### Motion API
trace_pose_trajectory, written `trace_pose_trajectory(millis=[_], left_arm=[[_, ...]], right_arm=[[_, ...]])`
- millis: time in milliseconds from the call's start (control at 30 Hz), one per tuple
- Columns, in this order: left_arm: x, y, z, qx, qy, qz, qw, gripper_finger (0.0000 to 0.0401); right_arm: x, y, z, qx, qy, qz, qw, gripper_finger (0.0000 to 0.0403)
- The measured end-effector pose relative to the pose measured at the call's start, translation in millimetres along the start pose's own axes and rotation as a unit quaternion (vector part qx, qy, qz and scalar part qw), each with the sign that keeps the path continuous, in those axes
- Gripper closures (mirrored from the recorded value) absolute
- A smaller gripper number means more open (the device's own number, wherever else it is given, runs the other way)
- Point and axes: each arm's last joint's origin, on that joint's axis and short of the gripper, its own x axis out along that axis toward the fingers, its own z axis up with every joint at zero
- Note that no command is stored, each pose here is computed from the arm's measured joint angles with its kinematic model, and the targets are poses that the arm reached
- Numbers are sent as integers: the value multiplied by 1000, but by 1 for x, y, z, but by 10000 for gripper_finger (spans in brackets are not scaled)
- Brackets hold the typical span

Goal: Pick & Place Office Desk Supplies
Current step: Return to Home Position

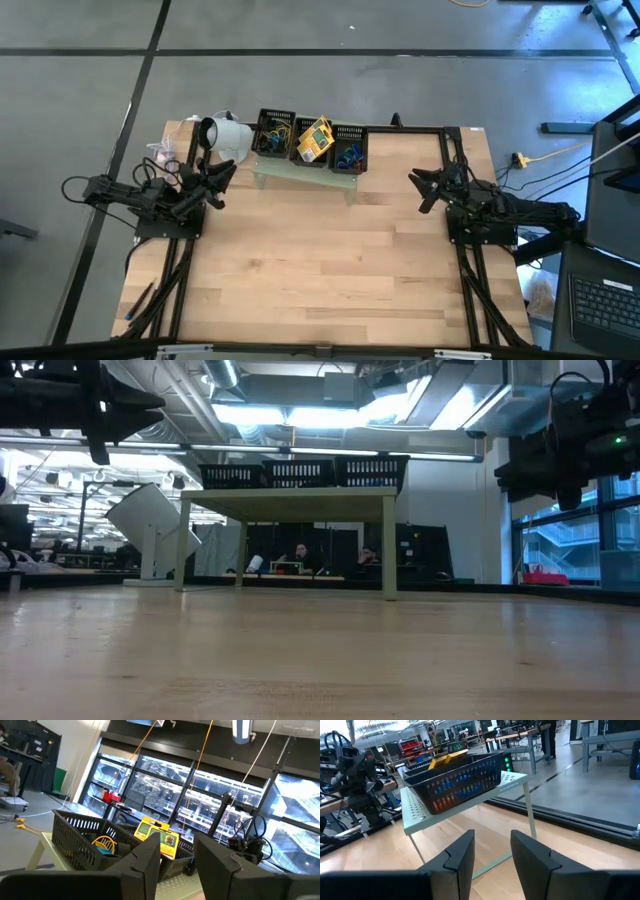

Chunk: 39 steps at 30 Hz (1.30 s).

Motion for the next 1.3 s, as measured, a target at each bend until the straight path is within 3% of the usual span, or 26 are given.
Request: trace_pose_trajectory(millis=[600, 1100, 1300], left_arm=[[0, 0, 0, 0, 0, 0, 1000, 290], [0, 0, 0, 0, 0, 0, 1000, 290], [0, 0, 0, 0, 0, 0, 1000, 290]], right_arm=[[0, 1, 0, -11, 6, 15, 1000, 272], [-1, 5, -2, -10, 33, 95, 995, 272], [-1, 6, -2, -11, 35, 99, 994, 272]])
